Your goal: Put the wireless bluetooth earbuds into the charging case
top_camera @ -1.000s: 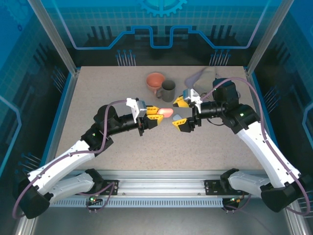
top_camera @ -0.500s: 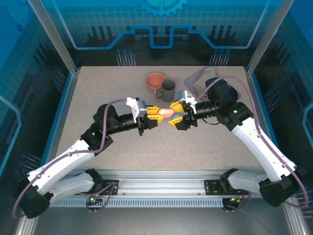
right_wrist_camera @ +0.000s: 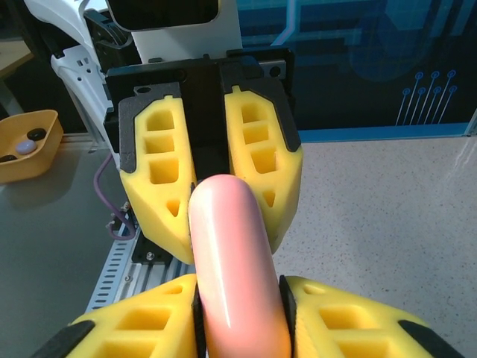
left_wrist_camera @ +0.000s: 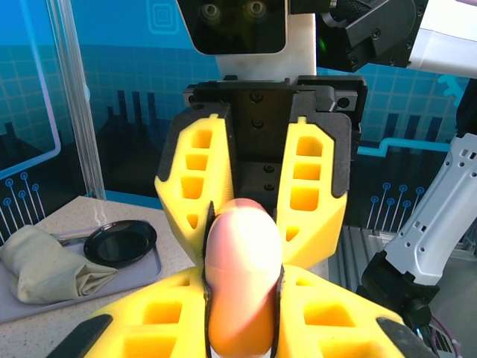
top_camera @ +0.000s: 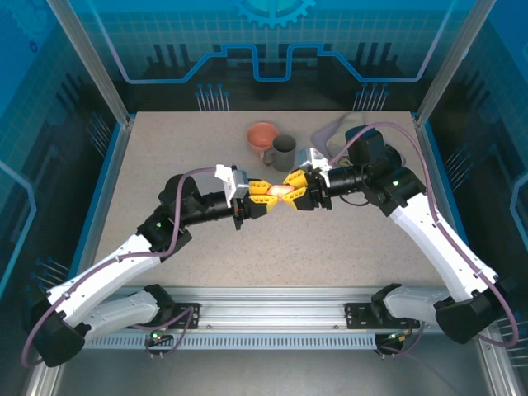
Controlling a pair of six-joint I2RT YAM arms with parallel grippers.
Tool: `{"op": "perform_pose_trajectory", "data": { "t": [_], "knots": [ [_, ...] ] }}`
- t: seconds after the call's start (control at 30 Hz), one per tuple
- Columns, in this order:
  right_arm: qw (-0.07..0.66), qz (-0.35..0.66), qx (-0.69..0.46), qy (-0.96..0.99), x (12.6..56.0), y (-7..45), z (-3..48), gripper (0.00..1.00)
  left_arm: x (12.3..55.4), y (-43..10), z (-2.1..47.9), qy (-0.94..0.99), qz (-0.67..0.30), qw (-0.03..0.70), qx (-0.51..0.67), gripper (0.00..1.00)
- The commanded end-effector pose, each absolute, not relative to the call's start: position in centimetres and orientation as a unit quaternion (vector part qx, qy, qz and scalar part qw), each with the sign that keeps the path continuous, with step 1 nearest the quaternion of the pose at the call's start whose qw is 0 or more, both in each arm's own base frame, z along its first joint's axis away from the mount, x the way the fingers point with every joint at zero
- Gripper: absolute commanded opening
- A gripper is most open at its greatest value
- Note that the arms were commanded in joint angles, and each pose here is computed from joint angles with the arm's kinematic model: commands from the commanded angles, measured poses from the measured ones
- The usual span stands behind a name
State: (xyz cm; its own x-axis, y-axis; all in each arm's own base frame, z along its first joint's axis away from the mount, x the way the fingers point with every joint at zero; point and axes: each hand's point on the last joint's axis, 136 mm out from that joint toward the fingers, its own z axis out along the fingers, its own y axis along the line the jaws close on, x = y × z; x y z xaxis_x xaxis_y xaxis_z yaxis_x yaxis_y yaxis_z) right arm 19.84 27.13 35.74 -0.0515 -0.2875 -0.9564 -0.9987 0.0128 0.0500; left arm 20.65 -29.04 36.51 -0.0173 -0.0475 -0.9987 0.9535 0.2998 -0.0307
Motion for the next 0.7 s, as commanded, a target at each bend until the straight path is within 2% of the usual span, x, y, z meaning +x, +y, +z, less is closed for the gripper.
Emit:
{"op": "perform_pose_trajectory", "data": {
  "t": [0.0, 0.03, 0.07, 0.17, 0.3, 0.43, 0.67],
  "knots": [
    [0.402, 0.453, -0.559, 0.566, 18.6, 27.3, 36.8, 0.28, 20.7, -29.1, 37.9, 0.554, -0.428, 0.588, 0.405, 0.0],
    [0.403, 0.452, -0.558, 0.568, 18.7, 27.3, 36.8, 0.28, 20.8, -29.1, 37.9, 0.554, -0.428, 0.589, 0.404, 0.0],
    [0.4, 0.453, -0.556, 0.571, 18.7, 27.3, 36.7, 0.28, 20.8, -29.0, 37.9, 0.556, -0.426, 0.59, 0.402, 0.05],
    [0.396, 0.45, -0.547, 0.585, 18.9, 27.2, 36.5, 0.28, 20.9, -28.8, 37.7, 0.56, -0.421, 0.591, 0.4, 0.29],
    [0.379, 0.445, -0.528, 0.616, 19.4, 26.9, 35.3, 0.28, 21.0, -28.3, 37.6, 0.567, -0.407, 0.596, 0.397, 0.5],
    [0.365, 0.438, -0.513, 0.642, 19.9, 26.6, 33.7, 0.28, 20.8, -27.4, 37.6, 0.573, -0.386, 0.606, 0.394, 0.61],
    [0.307, 0.419, -0.472, 0.712, 21.6, 26.5, 28.7, 0.27, 19.9, -24.9, 38.7, 0.566, -0.347, 0.644, 0.38, 0.71]
  ]
}}
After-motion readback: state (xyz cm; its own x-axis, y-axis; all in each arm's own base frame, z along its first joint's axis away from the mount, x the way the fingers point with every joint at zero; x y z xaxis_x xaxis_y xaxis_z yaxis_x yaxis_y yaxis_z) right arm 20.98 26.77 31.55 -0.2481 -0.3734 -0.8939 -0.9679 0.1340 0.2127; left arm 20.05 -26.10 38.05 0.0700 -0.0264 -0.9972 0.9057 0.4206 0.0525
